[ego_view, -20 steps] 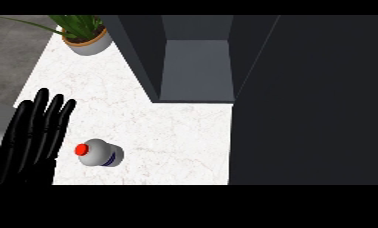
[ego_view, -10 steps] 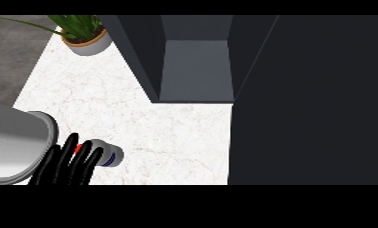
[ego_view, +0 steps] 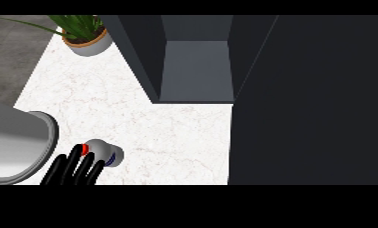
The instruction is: Pick up the bottled water, place it into the cabinet and close the cabinet
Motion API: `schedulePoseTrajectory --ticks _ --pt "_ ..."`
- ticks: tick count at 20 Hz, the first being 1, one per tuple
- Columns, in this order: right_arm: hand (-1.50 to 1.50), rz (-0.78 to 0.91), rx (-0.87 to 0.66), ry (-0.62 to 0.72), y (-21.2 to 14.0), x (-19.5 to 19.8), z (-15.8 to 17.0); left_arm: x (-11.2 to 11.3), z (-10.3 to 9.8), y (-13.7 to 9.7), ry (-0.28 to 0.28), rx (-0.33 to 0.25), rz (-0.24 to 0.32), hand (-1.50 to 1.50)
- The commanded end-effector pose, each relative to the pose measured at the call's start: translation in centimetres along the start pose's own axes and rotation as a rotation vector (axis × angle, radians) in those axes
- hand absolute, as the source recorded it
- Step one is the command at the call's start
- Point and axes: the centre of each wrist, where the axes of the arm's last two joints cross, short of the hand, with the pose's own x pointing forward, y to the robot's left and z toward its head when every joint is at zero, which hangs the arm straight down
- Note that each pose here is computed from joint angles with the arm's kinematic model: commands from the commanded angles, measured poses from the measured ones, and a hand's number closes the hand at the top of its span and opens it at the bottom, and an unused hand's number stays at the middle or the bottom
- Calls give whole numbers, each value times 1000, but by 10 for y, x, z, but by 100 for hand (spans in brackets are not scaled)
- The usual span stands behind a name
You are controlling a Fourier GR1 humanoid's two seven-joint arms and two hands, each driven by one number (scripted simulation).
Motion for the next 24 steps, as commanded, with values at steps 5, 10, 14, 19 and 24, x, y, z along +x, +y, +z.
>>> schedulePoseTrajectory --ticks 5,10,14,19,24 --pt "-150 -48 30 -61 5 38 22 39 26 1 -137 -1 -55 -150" --pt "-150 -73 34 -45 6 41 21 40 30 -2 -120 29 -30 -150" --pt "-150 -72 1 -58 5 34 30 28 27 -3 -130 90 -41 -150" --pt "-150 -51 17 -61 0 35 28 37 37 2 -128 143 -53 -150" --pt "-150 -60 24 -45 0 41 38 26 40 11 -89 175 -101 -150"
